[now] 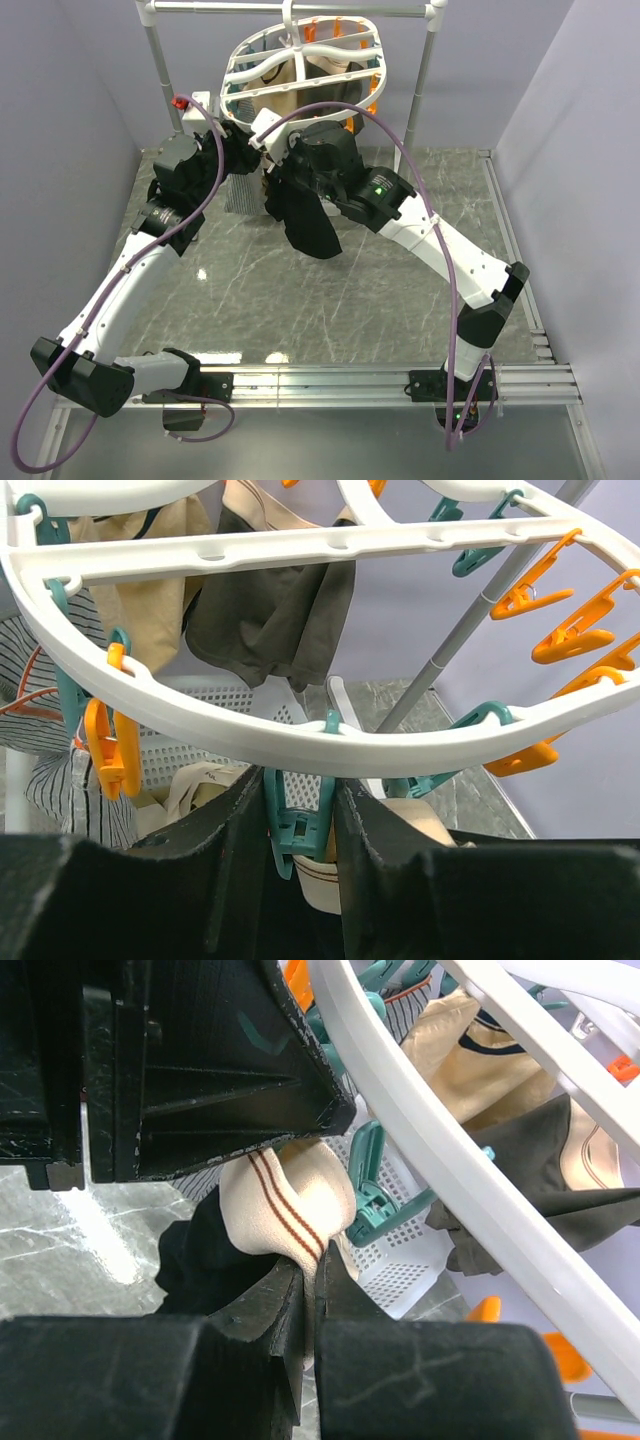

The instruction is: Clip the underwear to the hanger

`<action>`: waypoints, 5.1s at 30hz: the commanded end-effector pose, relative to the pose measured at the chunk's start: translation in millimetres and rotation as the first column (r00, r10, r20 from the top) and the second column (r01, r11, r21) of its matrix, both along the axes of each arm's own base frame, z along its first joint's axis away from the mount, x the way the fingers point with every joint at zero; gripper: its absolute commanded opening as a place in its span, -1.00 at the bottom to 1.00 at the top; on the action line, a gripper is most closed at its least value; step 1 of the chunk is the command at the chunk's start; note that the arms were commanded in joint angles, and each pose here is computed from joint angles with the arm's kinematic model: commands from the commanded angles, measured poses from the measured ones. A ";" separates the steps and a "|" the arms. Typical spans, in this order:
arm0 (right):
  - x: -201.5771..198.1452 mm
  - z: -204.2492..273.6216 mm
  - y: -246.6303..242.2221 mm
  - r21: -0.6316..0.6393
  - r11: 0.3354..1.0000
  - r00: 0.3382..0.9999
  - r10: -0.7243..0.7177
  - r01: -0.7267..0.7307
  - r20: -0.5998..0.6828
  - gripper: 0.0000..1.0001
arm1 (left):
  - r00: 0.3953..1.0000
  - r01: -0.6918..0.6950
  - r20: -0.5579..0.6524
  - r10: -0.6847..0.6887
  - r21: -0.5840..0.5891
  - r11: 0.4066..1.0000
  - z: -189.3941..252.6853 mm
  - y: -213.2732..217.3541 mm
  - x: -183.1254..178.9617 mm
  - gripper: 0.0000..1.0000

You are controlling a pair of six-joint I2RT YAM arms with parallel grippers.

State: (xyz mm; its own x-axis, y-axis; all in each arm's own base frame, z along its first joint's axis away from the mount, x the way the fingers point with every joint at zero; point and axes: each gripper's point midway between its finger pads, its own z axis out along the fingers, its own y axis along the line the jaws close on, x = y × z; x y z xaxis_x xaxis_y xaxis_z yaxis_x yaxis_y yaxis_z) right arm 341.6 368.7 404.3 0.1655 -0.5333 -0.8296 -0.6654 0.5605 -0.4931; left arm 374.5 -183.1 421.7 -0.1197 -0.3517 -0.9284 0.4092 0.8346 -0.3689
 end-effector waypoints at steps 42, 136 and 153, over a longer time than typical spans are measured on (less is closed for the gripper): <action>7.0 36.1 8.3 0.152 0.988 0.999 0.002 -0.009 0.049 -1.00 | 0.984 0.017 0.179 0.021 -0.205 0.979 77.5 38.7 -34.8 0.96; -10.0 -167.5 37.7 0.709 0.475 0.060 0.809 0.521 -0.585 0.62 | 0.859 0.512 -0.061 -0.509 0.104 0.853 -82.2 16.3 -134.6 -0.99; -25.1 -215.5 57.3 0.483 0.554 -0.190 0.767 0.678 -0.612 0.80 | 0.848 0.530 -0.048 -0.528 0.084 0.844 -75.7 12.8 -130.6 -0.99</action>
State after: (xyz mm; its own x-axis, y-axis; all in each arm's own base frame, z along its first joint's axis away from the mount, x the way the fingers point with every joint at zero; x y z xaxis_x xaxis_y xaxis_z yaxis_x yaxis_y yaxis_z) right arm 323.3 419.5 195.9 -0.9880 0.1273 0.0879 0.0825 -0.0467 0.9955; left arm 245.5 -168.0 319.1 -0.3612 -0.1303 -0.9233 0.7476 0.5513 -0.3703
